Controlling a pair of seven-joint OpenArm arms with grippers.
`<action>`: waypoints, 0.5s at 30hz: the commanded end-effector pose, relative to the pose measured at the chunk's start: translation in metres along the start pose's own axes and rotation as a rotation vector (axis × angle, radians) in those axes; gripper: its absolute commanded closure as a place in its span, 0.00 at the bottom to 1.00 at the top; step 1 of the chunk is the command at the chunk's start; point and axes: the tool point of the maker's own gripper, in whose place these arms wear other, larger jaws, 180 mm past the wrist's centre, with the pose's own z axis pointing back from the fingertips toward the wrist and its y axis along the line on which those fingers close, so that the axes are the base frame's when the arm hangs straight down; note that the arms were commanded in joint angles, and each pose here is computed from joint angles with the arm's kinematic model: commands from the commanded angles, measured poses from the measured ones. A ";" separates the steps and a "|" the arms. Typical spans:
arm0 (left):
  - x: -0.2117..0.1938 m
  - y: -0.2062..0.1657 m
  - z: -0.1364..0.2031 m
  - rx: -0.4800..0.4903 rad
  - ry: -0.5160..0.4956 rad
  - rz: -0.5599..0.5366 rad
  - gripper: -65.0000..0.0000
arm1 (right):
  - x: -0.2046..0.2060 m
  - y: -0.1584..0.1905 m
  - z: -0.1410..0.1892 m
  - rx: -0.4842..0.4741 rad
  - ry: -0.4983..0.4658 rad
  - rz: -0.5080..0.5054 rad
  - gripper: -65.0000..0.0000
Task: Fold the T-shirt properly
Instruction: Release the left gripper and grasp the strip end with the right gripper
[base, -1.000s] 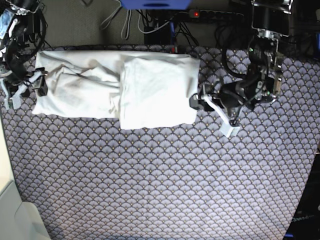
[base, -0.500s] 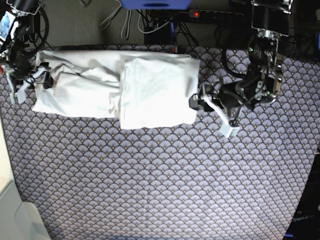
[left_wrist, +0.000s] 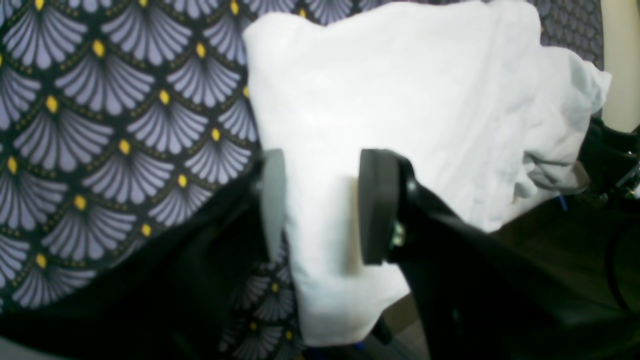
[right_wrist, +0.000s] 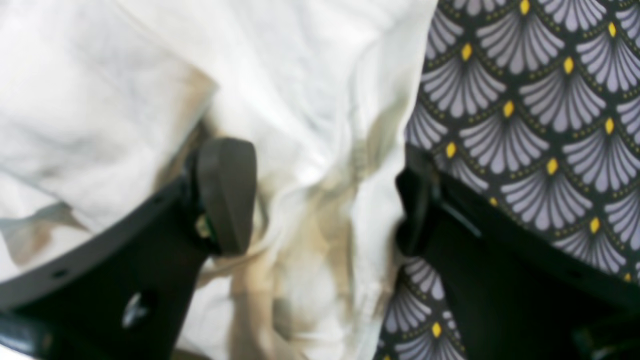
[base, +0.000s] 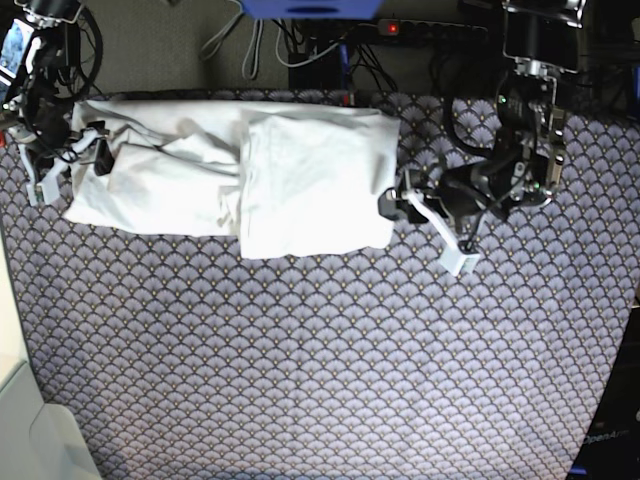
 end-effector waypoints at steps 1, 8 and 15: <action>0.014 -0.006 0.005 -0.017 -0.039 -0.018 0.63 | -0.005 0.001 0.001 0.004 0.025 0.006 0.36; 0.014 -0.006 0.005 -0.017 -0.039 -0.018 0.63 | -0.012 0.010 -0.003 0.019 0.064 -0.009 0.47; 0.014 -0.006 0.005 -0.020 -0.039 -0.017 0.63 | -0.011 0.012 -0.005 0.024 0.072 -0.011 0.93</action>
